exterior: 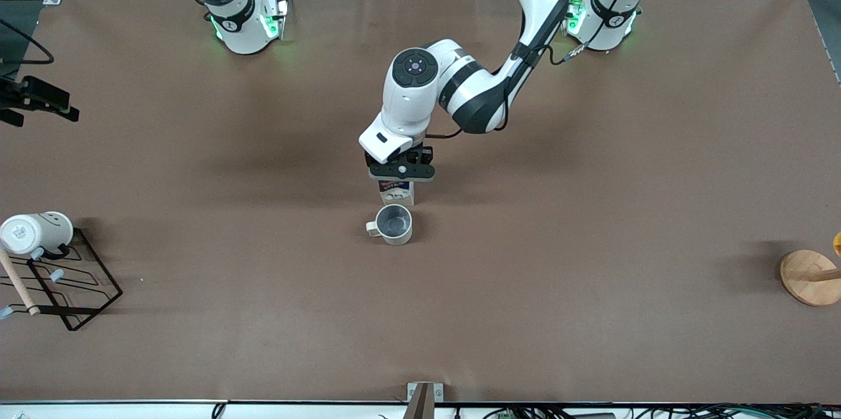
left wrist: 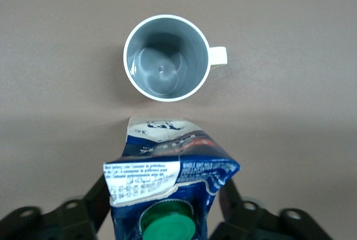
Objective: Place milk next to cup
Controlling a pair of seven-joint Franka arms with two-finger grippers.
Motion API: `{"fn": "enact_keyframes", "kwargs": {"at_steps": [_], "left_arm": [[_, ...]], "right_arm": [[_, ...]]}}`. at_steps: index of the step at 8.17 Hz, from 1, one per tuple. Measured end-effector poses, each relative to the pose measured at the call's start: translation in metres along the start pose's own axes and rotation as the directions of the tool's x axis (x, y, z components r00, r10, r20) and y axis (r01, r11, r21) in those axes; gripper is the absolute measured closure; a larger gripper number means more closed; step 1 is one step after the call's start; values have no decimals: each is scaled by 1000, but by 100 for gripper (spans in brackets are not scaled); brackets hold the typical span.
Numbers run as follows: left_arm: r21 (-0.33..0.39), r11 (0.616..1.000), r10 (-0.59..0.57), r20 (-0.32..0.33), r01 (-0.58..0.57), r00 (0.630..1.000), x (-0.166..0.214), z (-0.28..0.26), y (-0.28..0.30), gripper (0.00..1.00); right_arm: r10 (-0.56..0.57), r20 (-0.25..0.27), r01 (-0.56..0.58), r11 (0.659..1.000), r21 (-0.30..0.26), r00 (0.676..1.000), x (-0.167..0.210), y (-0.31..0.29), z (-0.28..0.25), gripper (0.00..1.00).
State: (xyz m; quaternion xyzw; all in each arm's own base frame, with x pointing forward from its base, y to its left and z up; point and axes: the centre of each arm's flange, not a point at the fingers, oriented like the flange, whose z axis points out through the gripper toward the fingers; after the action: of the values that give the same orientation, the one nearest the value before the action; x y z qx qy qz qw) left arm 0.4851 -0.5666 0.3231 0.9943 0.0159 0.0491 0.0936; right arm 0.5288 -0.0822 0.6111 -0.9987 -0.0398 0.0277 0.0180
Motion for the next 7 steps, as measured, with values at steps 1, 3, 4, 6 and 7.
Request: {"fn": "enact_keyframes", "kwargs": {"at_steps": [1, 3, 4, 6, 7], "left_arm": [[-19, 1000, -10, -16, 10, 1000, 4, -14, 5, 0], [-42, 997, -61, -78, 58, 995, 27, -102, -1, 0], [-51, 991, -130, -143, 124, 981, 58, -151, -29, 0], [8, 963, -264, -196, 271, 944, 115, -203, -109, 0], [32, 938, -332, -206, 346, 920, 140, -225, -154, 0]], "right_arm": [[-7, -37, 6, 1000, -9, 999, -1, -3, -11, 0], [-23, -68, 21, 999, -26, 997, -2, -11, -26, 0], [-33, -75, 31, 999, -33, 997, -1, -15, -30, 0], [-63, -81, 60, 997, -39, 995, 2, -31, -34, 0], [-58, -83, 55, 998, -39, 995, 2, -34, -35, 0]]}}
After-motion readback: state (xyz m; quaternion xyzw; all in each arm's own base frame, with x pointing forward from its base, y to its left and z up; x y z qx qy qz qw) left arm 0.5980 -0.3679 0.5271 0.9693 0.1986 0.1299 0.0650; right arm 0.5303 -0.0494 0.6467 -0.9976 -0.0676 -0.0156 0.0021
